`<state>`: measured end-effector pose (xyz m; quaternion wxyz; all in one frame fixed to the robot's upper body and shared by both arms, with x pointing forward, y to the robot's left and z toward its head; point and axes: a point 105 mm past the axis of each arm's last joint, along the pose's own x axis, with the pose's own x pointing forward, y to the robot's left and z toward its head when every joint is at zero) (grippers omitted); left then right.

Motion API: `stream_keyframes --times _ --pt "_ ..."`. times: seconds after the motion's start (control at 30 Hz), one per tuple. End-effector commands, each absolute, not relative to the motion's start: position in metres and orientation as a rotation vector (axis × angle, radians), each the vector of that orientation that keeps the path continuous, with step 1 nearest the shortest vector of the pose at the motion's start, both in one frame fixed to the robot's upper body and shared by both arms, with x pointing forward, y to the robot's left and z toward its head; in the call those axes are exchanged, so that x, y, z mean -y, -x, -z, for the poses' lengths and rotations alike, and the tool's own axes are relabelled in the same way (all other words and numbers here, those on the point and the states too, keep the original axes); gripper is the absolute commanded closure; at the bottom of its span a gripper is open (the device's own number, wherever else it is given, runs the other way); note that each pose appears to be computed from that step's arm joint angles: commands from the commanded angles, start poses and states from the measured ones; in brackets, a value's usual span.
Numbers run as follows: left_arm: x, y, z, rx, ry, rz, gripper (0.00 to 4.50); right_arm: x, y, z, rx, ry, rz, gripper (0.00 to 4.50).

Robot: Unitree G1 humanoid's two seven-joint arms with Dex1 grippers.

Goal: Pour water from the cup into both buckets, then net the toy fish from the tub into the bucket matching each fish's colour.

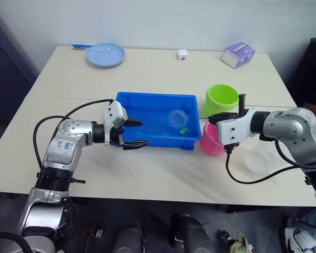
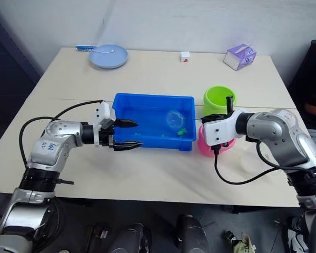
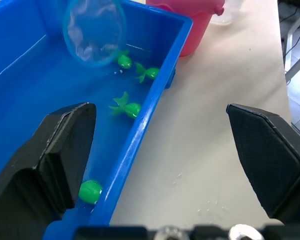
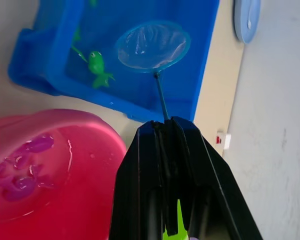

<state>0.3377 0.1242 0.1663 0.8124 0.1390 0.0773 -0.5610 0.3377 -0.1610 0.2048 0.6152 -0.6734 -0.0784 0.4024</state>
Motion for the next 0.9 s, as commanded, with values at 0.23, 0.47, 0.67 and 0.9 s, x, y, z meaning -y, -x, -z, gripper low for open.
stream_keyframes --times 0.23,0.47,0.67,0.9 --pt "-0.123 -0.332 -0.179 -0.12 -0.296 1.196 0.0 0.168 -0.333 -0.208 0.194 1.64 -0.921 3.72" --pt "-0.118 -0.333 -0.18 -0.111 -0.294 1.209 0.0 0.168 -0.341 -0.209 0.203 1.745 -0.892 3.72" --pt "-0.117 -0.334 -0.181 -0.101 -0.291 1.209 0.0 0.162 -0.326 -0.194 0.181 1.75 -1.029 3.72" --pt "-0.117 -0.335 -0.181 -0.095 -0.284 1.204 0.0 0.153 -0.33 -0.216 0.241 1.633 -0.927 3.72"
